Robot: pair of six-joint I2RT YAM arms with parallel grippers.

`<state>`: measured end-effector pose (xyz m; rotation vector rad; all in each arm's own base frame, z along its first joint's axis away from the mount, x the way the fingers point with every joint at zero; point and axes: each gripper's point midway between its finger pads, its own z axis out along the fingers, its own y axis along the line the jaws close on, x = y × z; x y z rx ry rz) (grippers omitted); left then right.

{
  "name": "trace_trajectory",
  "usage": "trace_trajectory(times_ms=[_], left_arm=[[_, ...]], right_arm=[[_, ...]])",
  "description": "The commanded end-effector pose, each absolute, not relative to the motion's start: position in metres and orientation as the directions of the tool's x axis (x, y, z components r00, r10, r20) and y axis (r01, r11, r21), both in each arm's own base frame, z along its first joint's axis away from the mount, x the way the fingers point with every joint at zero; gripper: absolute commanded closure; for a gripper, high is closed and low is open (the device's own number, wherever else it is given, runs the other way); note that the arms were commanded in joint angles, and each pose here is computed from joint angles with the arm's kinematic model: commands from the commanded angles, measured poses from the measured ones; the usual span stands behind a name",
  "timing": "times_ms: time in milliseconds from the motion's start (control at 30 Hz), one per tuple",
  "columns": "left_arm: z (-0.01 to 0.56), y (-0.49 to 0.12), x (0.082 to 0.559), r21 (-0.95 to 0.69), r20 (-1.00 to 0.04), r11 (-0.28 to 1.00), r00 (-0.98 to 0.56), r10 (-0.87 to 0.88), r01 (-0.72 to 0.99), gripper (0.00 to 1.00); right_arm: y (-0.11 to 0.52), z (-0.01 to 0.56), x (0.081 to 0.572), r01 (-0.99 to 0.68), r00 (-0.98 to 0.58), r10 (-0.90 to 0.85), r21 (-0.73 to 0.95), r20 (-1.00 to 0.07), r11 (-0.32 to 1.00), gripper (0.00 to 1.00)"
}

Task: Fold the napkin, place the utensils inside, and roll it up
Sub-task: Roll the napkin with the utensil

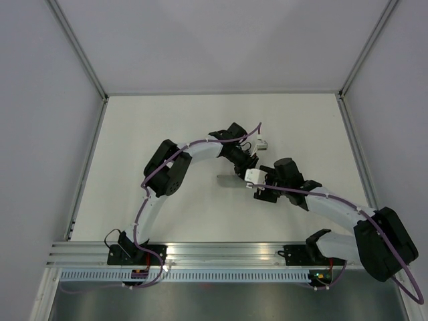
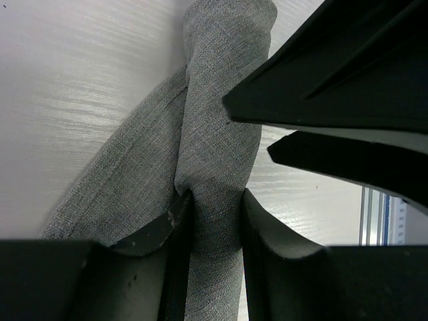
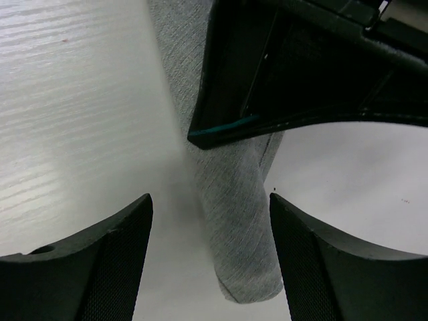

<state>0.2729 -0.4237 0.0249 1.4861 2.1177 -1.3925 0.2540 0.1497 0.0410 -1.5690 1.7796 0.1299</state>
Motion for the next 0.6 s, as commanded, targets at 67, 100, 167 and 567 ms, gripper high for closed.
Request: trace_trajectory(times_ms=[67,100,167,567], left_arm=[[-0.022,-0.401,0.244,-0.671,-0.418,0.179,-0.567,0.710,0.719,0.65],[-0.022,-0.401,0.244,-0.672,-0.416,0.181,-0.569,0.710,0.718,0.65],[-0.021,-0.401,0.244,-0.674,-0.415,0.182,-0.570,0.708,0.716,0.63],[0.003,-0.409,0.247,-0.663,-0.471,0.137,-0.552,0.688,0.736,0.59]], right_arm=[[0.157,0.045,0.281,-0.825,0.075,-0.837,-0.505,-0.542,0.253,0.25],[0.157,0.040,0.280,-0.831,0.070,-0.841,-0.498,-0.537,0.249,0.27],[0.158,0.039,0.280,-0.833,0.067,-0.839,-0.493,-0.539,0.251,0.29],[0.155,0.026,0.272,-0.866,0.024,-0.861,-0.440,-0.509,0.236,0.71]])
